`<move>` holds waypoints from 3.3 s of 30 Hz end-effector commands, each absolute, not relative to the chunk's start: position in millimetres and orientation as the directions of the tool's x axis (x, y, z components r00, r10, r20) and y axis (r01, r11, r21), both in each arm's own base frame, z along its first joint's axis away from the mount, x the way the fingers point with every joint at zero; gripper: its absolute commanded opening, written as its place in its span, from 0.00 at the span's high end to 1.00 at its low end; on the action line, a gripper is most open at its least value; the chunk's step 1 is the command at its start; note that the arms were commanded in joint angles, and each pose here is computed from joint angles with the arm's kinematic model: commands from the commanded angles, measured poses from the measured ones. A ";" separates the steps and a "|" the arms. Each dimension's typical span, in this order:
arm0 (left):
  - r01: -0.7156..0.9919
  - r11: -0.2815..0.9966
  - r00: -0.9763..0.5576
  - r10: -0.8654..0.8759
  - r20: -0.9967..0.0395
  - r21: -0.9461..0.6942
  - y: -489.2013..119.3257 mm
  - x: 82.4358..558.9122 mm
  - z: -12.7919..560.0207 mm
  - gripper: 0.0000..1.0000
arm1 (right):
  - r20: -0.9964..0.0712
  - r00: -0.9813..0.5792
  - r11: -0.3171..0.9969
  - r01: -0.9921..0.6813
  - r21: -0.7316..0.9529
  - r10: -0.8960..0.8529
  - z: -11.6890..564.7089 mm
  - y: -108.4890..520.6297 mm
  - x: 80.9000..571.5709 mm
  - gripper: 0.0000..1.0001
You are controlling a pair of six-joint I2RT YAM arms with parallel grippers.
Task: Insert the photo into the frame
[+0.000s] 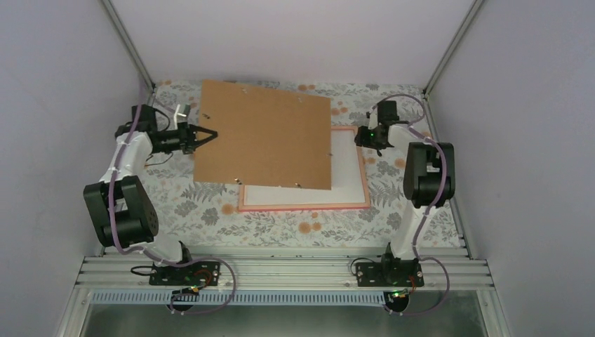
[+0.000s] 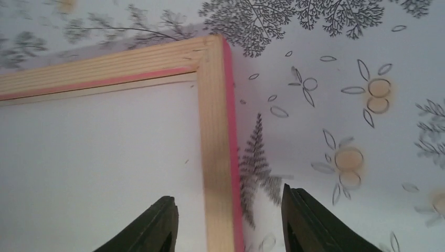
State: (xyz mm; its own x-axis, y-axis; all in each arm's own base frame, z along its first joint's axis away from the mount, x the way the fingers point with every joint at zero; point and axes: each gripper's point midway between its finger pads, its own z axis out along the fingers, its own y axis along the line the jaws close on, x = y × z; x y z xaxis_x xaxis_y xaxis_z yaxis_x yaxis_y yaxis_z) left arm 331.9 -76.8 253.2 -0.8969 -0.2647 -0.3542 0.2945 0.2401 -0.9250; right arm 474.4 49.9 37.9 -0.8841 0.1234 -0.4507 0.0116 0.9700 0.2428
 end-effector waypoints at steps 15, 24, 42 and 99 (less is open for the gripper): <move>0.413 0.202 -0.879 -0.165 -0.447 -0.888 -123.9 355.4 305.9 0.98 | -0.578 -0.810 0.882 -0.198 0.427 0.098 148.6 67.8 383.3 0.23; 0.375 0.103 -0.906 -0.172 -0.388 -0.921 -173.0 314.3 282.8 0.98 | -0.545 -0.801 0.875 -0.053 0.480 0.250 135.3 1.1 360.5 0.12; 0.202 0.147 -0.938 -0.255 -0.234 -0.968 -180.4 334.9 179.4 0.98 | -0.522 -0.813 0.871 -0.039 0.490 0.257 117.2 -2.2 355.8 0.21; 0.028 0.201 -0.974 -0.215 -0.072 -0.979 -198.5 347.5 119.9 0.98 | -0.338 -0.937 0.906 -0.065 0.419 0.089 50.5 28.5 366.5 0.47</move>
State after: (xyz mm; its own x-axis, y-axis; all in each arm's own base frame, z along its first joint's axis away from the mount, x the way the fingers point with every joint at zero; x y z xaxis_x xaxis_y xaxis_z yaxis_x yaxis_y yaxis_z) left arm 356.7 -194.2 109.0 -0.9638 -0.2584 -0.0653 0.0054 0.2260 -0.9741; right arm 366.2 31.8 58.8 -0.9321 0.0535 -0.3582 -0.1037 0.9082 0.4055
